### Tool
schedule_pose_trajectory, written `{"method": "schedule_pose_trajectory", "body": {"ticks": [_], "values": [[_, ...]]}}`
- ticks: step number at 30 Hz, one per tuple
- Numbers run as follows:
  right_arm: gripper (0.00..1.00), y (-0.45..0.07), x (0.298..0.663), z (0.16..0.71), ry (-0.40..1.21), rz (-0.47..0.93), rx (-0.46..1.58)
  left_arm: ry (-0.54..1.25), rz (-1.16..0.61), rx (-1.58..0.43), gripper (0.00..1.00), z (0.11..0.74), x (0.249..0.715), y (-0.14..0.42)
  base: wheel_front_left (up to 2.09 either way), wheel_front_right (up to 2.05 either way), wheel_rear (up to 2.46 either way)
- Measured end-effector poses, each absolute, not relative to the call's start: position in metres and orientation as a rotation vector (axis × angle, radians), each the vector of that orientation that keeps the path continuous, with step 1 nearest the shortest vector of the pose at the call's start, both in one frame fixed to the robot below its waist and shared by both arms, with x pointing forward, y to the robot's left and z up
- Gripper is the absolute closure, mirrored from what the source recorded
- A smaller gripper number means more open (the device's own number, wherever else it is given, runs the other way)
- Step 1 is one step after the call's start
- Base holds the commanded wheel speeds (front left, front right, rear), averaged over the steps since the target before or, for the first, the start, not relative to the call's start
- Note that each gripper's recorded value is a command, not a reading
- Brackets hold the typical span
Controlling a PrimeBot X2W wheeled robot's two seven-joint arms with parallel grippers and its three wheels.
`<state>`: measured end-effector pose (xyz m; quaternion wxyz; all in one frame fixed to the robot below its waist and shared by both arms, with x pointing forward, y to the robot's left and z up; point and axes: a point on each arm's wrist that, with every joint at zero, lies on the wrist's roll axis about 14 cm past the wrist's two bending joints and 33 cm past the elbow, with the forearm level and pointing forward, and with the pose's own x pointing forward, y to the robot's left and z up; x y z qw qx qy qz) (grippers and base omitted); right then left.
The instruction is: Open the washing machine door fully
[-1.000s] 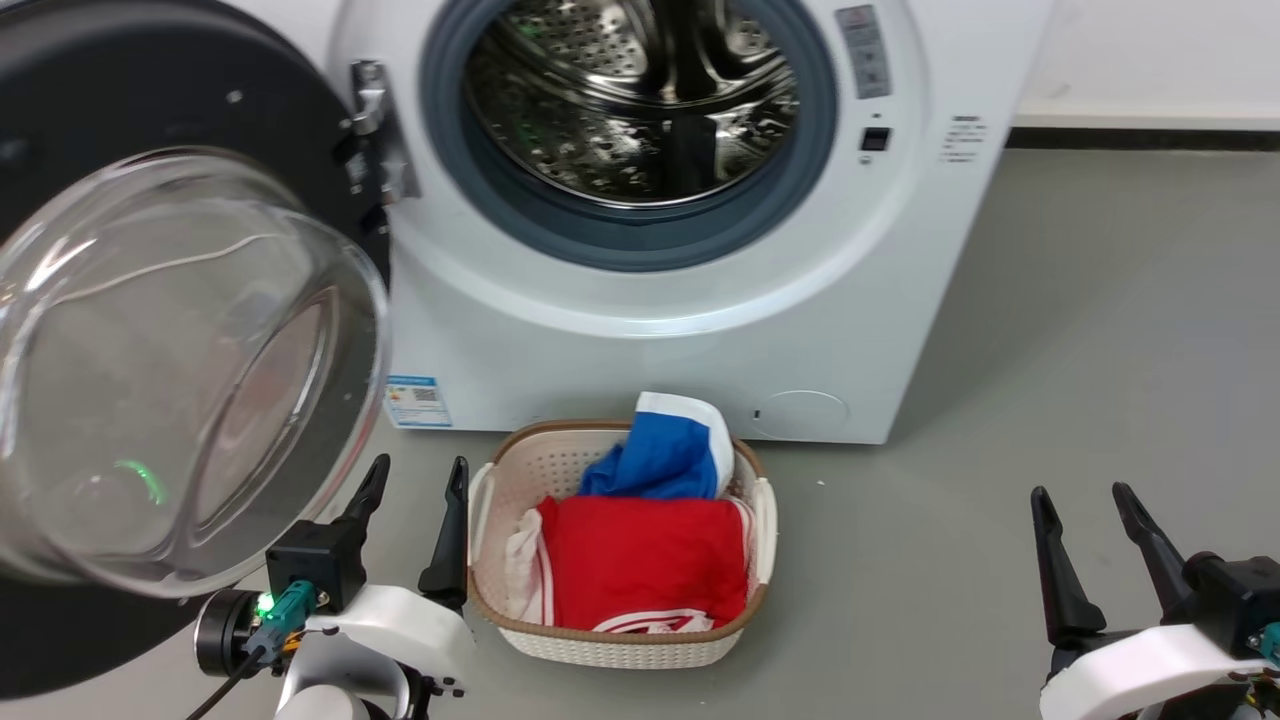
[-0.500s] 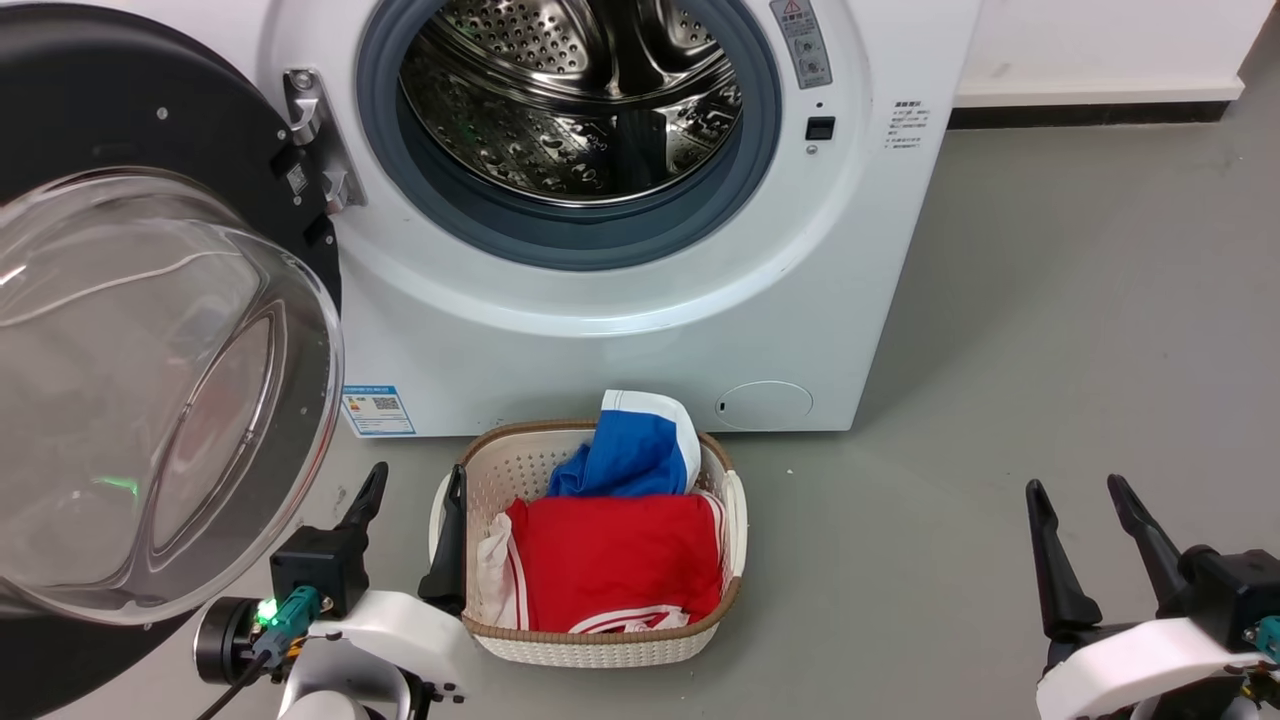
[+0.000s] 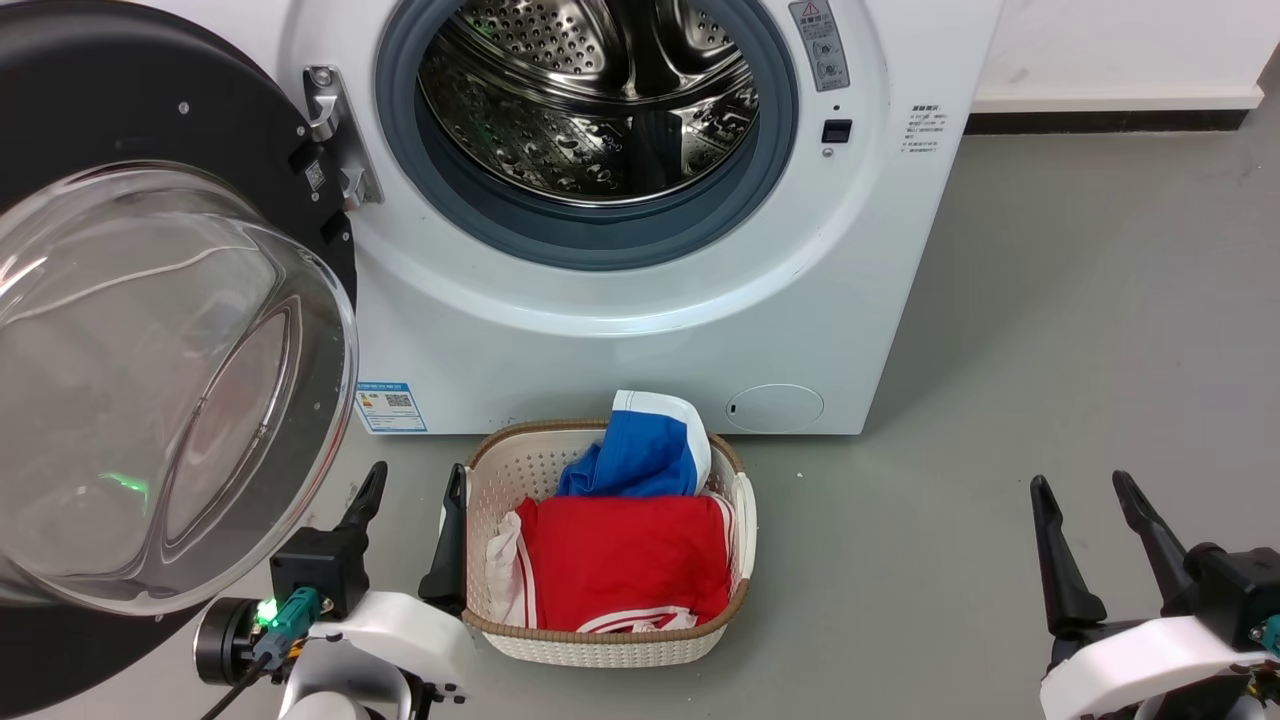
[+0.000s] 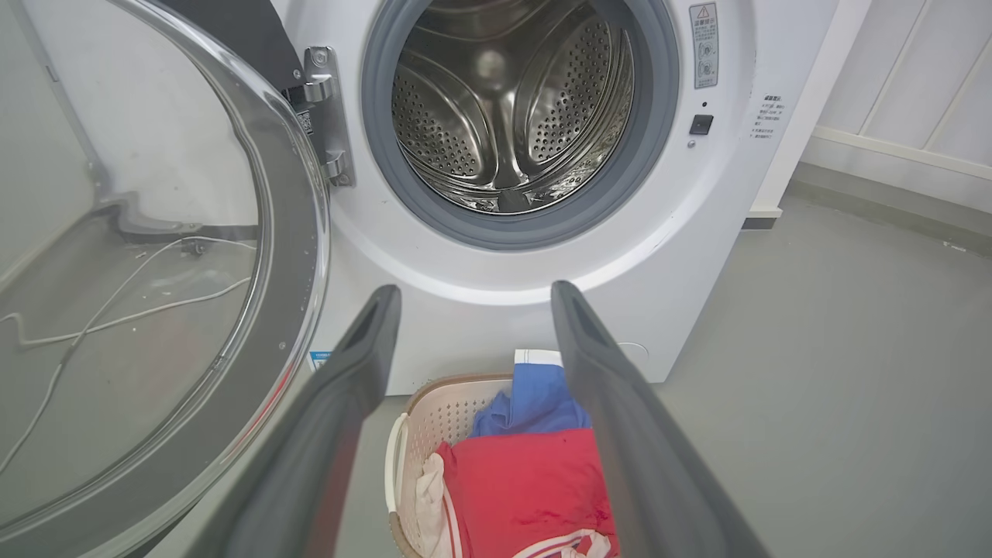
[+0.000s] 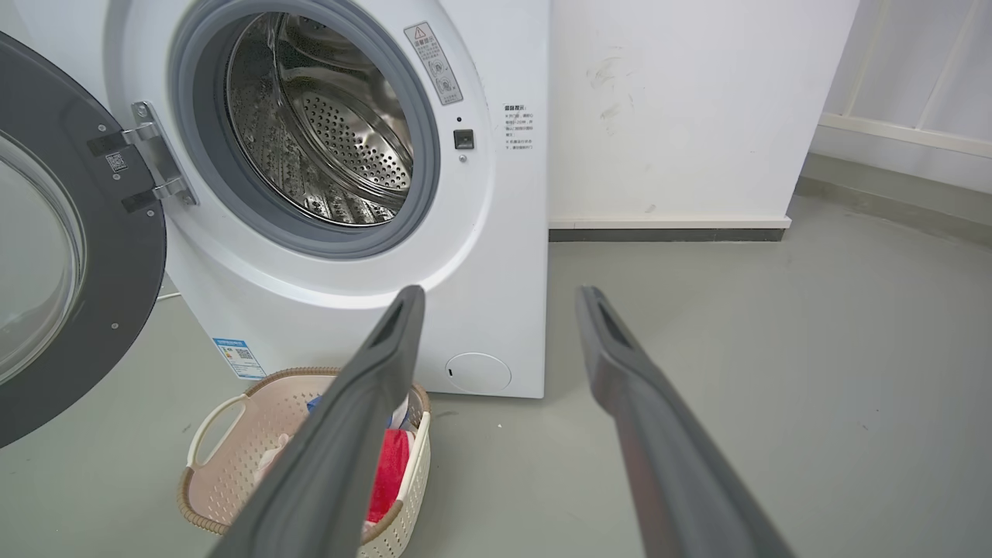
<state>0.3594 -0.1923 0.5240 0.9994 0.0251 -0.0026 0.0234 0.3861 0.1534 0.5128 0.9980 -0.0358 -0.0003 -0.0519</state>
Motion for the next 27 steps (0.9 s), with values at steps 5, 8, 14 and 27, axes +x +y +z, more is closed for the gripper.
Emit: {"method": "schedule_pose_trajectory", "body": {"ticks": [5,8,14,27], "values": [[0.00,-0.194,0.358,0.525,-0.006,0.042,0.049,0.001,-0.107,-0.074,0.00,0.513,0.386,0.152,0.00,0.00,0.00],[1.00,-0.194,0.356,0.525,-0.006,0.040,0.051,0.000,-0.108,-0.079,1.00,0.513,0.385,0.152,0.00,0.00,0.00],[1.00,-0.194,0.351,0.505,0.057,0.032,0.107,0.074,-0.099,-0.135,1.00,0.493,0.376,0.150,0.00,0.00,0.00],[1.00,-0.197,0.354,0.500,0.069,0.013,0.360,0.138,-0.047,-0.376,1.00,0.486,0.381,0.160,0.00,0.00,0.00]]}}
